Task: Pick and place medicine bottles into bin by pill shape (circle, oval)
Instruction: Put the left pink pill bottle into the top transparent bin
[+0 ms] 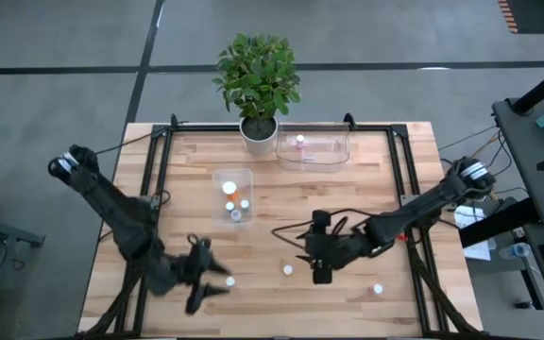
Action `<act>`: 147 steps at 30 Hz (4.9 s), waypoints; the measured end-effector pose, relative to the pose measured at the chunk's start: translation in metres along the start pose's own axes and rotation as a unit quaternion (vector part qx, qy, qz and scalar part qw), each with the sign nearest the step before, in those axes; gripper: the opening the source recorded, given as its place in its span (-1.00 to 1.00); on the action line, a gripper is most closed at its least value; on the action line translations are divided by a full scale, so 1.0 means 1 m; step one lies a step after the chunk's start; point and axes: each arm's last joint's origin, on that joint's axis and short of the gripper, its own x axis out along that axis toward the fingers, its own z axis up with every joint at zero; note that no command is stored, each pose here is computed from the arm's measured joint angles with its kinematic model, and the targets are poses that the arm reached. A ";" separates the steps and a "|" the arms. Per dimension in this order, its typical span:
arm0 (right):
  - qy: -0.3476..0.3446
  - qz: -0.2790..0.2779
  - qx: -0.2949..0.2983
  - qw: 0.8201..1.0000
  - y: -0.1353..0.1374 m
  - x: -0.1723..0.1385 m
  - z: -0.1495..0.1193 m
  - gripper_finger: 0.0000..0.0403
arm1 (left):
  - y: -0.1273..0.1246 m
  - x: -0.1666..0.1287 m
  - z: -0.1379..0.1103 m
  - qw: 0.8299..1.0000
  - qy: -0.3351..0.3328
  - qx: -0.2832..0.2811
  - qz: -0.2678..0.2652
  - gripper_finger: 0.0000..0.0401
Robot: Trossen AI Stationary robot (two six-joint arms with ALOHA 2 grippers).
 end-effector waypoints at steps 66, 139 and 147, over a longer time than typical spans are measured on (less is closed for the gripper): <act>-0.179 0.075 -0.039 0.980 0.028 0.075 0.001 0.12 | 0.032 0.112 -0.125 0.960 -0.041 0.079 0.266 -0.60; -0.081 -0.096 -0.003 0.992 -0.104 0.040 0.045 -0.42 | 0.032 0.063 -0.064 0.936 -0.023 0.221 0.274 0.08; -0.115 -0.233 0.141 0.955 -0.210 0.024 -0.022 -0.42 | 0.033 0.063 -0.061 0.933 -0.033 0.221 0.283 0.08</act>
